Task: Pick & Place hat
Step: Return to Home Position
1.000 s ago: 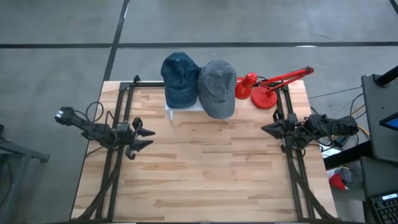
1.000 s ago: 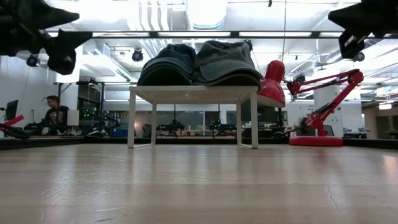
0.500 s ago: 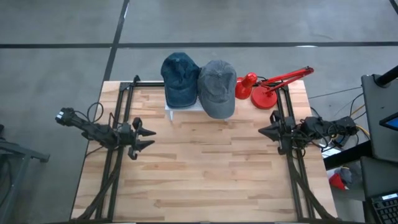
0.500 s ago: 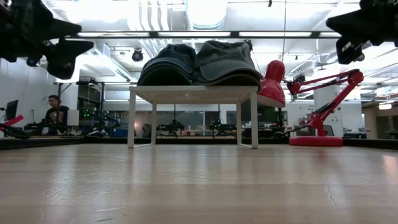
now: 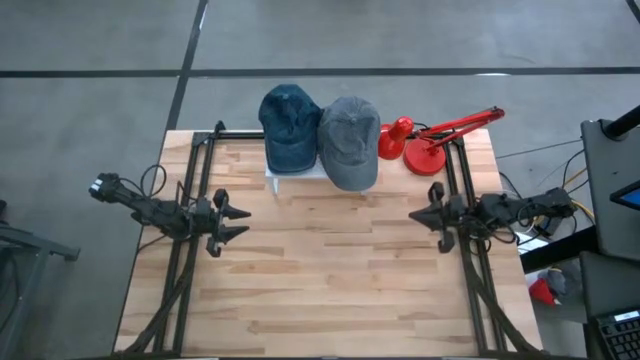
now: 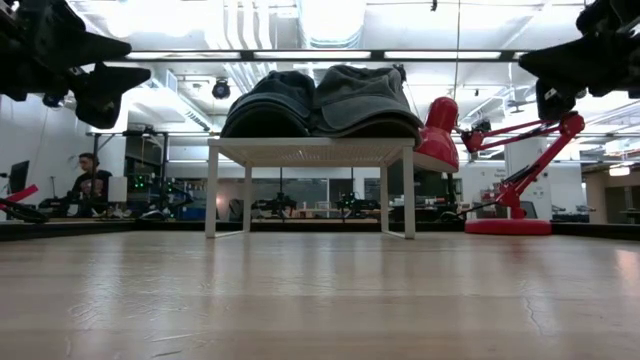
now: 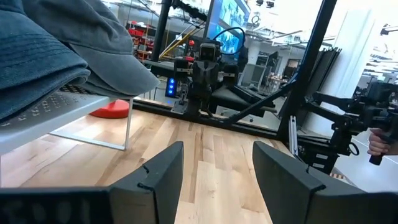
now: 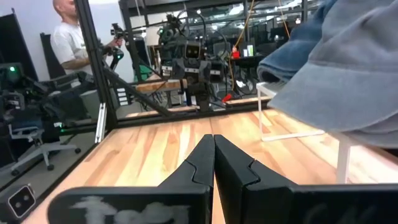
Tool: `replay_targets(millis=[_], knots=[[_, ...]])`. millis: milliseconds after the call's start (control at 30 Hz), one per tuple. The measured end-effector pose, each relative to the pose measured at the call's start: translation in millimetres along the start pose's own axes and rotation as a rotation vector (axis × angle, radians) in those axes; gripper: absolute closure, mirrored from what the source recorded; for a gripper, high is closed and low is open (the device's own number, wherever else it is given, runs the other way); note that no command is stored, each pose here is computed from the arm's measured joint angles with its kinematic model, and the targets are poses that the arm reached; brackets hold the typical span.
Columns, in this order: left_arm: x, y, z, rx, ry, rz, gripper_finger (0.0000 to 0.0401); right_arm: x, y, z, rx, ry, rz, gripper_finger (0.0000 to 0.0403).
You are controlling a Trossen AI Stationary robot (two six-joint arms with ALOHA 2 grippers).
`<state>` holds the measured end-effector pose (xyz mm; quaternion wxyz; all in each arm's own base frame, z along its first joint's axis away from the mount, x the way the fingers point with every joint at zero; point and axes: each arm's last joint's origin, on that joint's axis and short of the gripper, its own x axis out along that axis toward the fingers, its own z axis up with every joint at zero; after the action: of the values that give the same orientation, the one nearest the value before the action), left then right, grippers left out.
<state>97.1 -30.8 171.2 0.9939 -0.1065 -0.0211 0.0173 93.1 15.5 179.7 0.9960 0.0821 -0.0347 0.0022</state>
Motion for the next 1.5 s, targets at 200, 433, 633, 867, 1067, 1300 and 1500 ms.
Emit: replay_targets(millis=[200,433,633,867,1067,1300,1500], knots=[[0.0,0.0,-0.2,0.000,0.001,0.000,0.0206,0.4,-0.3,-2.9,0.004,0.007,0.000,0.0394],[0.0,0.0,-0.3,0.000,0.001,0.000,0.0206,0.6,-0.3,-3.2,0.007,0.010,-0.001,0.0394],[0.1,0.1,-0.4,0.001,0.002,0.000,0.0206,0.6,-0.3,-3.2,0.007,0.010,-0.001,0.0394],[0.1,0.1,-0.6,0.001,0.002,0.000,0.0206,0.6,-0.3,-3.2,0.007,0.011,0.000,0.0394],[0.1,0.1,-0.6,0.001,0.002,0.000,0.0206,0.6,-0.3,-3.2,0.007,0.011,0.000,0.0394],[0.1,0.1,-0.7,0.001,0.002,0.000,0.0206,0.6,-0.3,-3.2,0.007,0.011,0.000,0.0394],[0.1,0.1,-0.7,0.001,0.002,0.000,0.0206,0.6,-0.3,-3.3,0.007,0.012,0.000,0.0394]])
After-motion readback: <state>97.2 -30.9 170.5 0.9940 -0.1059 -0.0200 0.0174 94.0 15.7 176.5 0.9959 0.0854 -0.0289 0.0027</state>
